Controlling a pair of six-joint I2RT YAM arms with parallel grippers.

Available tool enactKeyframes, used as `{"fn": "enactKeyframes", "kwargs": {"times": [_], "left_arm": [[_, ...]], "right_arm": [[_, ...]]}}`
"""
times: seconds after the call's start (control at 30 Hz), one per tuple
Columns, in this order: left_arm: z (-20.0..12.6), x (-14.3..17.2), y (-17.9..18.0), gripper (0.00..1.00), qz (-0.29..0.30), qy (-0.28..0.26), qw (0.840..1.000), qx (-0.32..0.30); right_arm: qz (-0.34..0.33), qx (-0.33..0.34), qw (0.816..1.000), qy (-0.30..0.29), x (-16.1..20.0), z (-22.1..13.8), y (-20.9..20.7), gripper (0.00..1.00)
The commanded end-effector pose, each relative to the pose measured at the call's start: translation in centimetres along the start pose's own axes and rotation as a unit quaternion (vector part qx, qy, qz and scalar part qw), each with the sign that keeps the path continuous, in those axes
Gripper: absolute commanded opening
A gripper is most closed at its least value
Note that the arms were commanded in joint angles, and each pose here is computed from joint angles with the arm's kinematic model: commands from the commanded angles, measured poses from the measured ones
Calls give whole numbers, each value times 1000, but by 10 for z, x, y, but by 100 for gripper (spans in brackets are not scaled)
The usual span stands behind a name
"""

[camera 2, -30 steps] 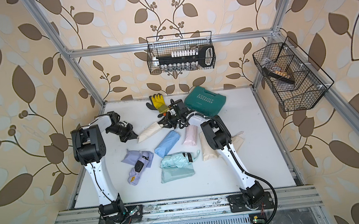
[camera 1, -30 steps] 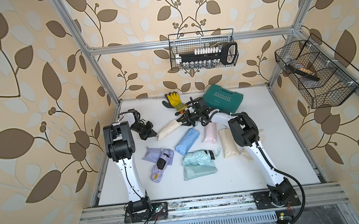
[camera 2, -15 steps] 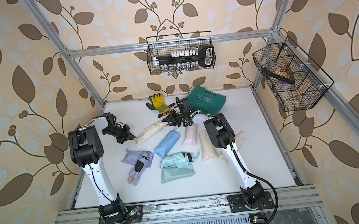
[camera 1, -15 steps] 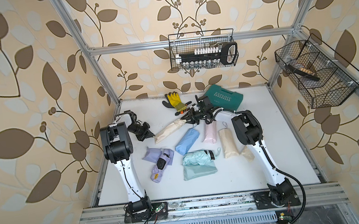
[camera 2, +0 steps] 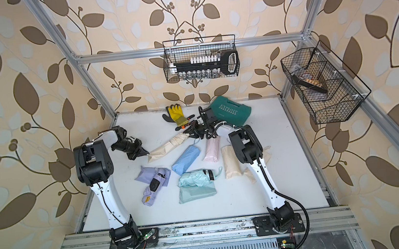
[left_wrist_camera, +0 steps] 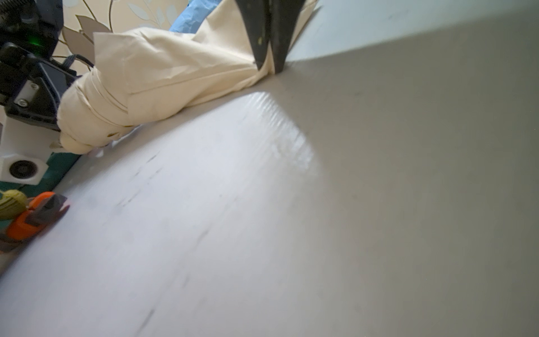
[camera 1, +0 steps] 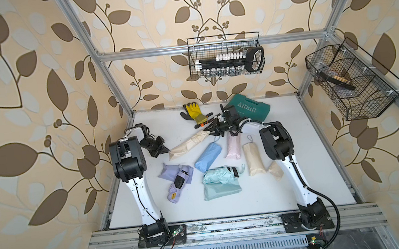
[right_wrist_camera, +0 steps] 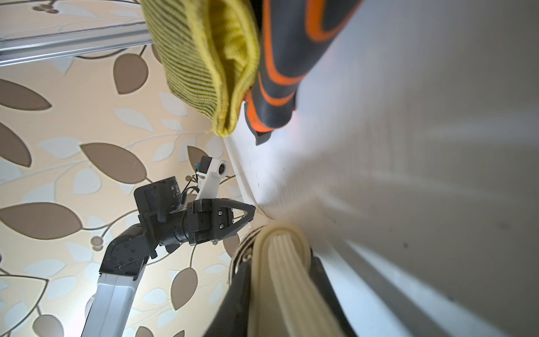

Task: Take umbrellas out of sleeves
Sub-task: Take out the umbrella from the umbrella sleeve.

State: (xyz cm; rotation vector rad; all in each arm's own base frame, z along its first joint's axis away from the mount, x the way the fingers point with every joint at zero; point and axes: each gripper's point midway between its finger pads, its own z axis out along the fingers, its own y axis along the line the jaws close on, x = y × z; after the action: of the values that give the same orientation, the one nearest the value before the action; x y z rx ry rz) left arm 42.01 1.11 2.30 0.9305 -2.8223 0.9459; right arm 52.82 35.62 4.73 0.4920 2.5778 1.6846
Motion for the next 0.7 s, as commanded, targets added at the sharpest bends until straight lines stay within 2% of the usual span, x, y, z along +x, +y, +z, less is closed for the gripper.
{"fn": "enactKeyframes", "kwargs": {"times": [0.0,0.67], "left_arm": [[-17,-7,6,0,-1,-31,999,-18],[-20,-7,4,0,-7,-34,999,-5]], "right_arm": [[-19,3,1000,-25,-8,-18,15,0],[-21,-2,999,-45,-20,-46,22,0]]}}
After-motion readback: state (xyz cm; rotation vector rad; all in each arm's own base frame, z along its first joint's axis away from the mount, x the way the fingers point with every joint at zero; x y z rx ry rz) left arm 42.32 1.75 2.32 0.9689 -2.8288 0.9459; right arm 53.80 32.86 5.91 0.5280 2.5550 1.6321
